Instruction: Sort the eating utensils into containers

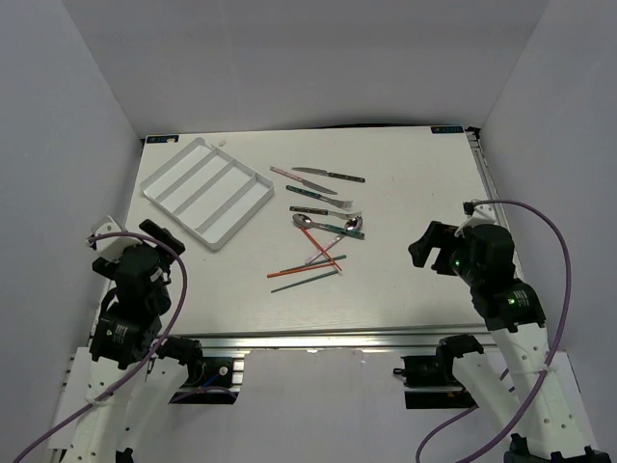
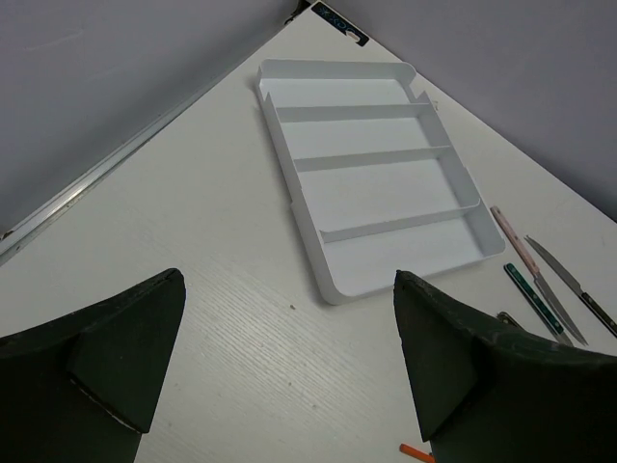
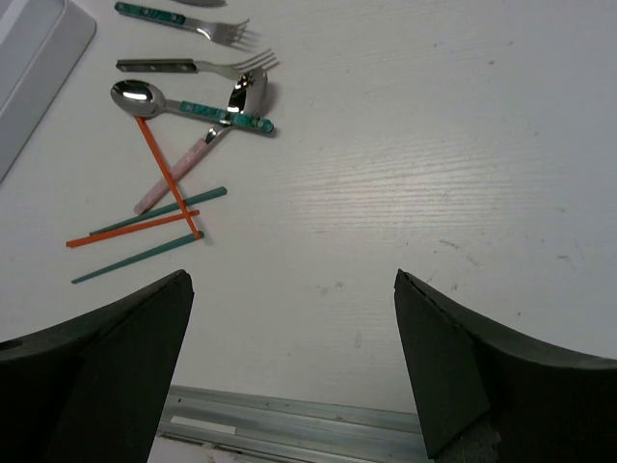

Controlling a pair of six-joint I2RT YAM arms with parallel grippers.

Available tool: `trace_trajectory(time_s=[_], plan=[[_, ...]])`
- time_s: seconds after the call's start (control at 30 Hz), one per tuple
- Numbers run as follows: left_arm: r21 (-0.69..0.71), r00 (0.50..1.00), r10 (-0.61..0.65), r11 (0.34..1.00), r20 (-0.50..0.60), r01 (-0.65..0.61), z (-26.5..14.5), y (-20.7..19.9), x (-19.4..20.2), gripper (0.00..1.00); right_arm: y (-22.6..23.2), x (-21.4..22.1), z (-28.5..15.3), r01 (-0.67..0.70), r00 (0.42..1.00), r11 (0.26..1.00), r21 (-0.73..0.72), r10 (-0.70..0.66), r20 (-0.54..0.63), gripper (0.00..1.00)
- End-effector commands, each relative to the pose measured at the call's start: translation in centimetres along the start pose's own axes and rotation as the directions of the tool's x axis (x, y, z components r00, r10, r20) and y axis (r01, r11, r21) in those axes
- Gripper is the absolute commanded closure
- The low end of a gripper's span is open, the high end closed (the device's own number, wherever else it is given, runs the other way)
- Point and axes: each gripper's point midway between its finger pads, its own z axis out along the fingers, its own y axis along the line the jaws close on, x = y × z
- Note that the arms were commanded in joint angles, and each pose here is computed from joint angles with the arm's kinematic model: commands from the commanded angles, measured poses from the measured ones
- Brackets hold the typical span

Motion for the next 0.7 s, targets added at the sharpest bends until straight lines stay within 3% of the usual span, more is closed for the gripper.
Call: trace_trajectory(time_s=[0.0, 0.13, 0.27, 0.47, 0.5, 0.6, 0.63, 0.67], plan=[[-0.049, 0.999, -0.02, 0.999, 0.027, 0.022, -0.1, 1.1, -0.3, 0.02, 1.4, 0.0, 1.1, -0.018, 1.0, 0.996, -0.082, 0.019, 0.011, 0.11], [-0.03, 0.998, -0.039, 0.999, 0.045, 0.041, -0.4, 1.2, -0.6, 0.02, 1.9, -0.5, 1.5, -0.009, 0.999, 0.994, -0.11, 0.013, 0.03, 0.11], [-0.035, 0.999, -0.019, 0.999, 0.025, 0.02, 0.0, 0.9, -0.2, 0.02, 4.1, -0.3, 2.4, -0.022, 0.999, 0.971, -0.239, 0.028, 0.021, 0.11], [-0.018, 1.0, -0.006, 1.0, 0.007, 0.006, 0.2, 0.4, 0.2, 0.02, 7.4, 1.5, 6.2, -0.095, 0.992, 0.914, -0.395, 0.054, -0.114, 0.11], [-0.014, 1.0, -0.006, 1.0, 0.007, 0.007, 0.3, 0.4, 0.2, 0.02, 8.3, 1.1, 7.0, -0.065, 0.995, 0.902, -0.426, 0.027, -0.093, 0.11], [-0.015, 1.0, -0.005, 1.0, 0.005, 0.005, 0.3, 0.4, 0.3, 0.02, 10.8, 3.4, 10.7, 0.031, 0.973, 0.913, -0.407, -0.122, -0.198, 0.11], [-0.016, 1.0, -0.007, 1.0, 0.007, 0.007, 0.3, 0.4, 0.2, 0.02, 10.0, 5.5, 13.5, 0.138, 0.938, 0.929, -0.344, -0.234, -0.255, 0.11], [-0.018, 1.0, -0.006, 1.0, 0.006, 0.006, 0.3, 0.4, 0.3, 0.02, 13.0, 4.3, 13.8, 0.222, 0.92, 0.899, -0.377, -0.321, -0.223, 0.11]])
